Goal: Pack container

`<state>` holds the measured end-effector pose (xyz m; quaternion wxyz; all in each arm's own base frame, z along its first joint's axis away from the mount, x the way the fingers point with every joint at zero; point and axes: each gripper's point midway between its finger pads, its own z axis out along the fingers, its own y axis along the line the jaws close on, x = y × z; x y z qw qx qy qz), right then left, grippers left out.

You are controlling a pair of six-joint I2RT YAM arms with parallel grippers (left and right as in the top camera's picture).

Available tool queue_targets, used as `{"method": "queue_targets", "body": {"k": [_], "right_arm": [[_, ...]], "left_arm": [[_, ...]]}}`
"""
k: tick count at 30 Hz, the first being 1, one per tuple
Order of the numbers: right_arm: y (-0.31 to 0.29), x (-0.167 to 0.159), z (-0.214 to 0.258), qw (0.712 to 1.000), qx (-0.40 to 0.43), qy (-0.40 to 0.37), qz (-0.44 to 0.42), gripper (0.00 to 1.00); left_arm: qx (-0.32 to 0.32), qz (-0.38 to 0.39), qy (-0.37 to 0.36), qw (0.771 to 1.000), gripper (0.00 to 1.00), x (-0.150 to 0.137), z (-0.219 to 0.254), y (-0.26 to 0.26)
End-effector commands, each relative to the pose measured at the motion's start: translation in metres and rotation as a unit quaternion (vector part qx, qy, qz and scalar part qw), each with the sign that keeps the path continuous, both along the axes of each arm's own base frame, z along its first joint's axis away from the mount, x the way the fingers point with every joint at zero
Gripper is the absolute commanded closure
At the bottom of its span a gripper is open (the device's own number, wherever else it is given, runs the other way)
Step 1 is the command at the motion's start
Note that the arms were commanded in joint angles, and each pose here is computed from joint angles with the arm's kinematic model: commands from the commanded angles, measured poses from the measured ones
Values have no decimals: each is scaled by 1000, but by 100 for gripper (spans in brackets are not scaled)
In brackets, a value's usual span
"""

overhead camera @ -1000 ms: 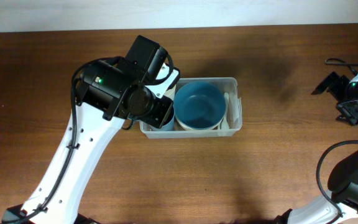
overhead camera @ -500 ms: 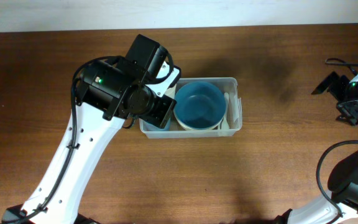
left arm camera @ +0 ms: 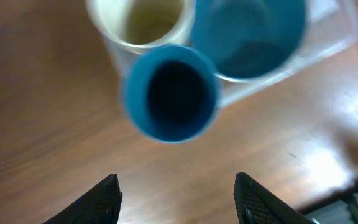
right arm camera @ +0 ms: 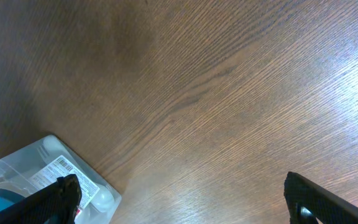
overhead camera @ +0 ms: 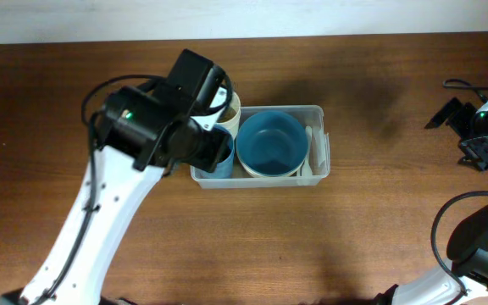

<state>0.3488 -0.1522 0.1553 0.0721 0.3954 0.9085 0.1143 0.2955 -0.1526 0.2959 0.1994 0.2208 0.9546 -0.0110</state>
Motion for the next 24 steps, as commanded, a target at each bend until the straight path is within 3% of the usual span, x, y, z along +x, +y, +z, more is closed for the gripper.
{"method": "queue_targets", "body": {"k": [1,5,12,24], "right_arm": [[-4,-1,9,1000,-12,-8,-6,1],[-3,0,9,1000,-12,-8,-6,1],[-3,0,9,1000,-12,-9,-6,1],[-3,0,9,1000,-12,-8,-6,1]], "left_arm": [[27,55,-98,993,0,0,43,34],[-17,39,-111,993,0,-11,57,27],[48,-35,-108,992,1,-28,57,43],[7,43,-116,992,1,-25,67,75]]}}
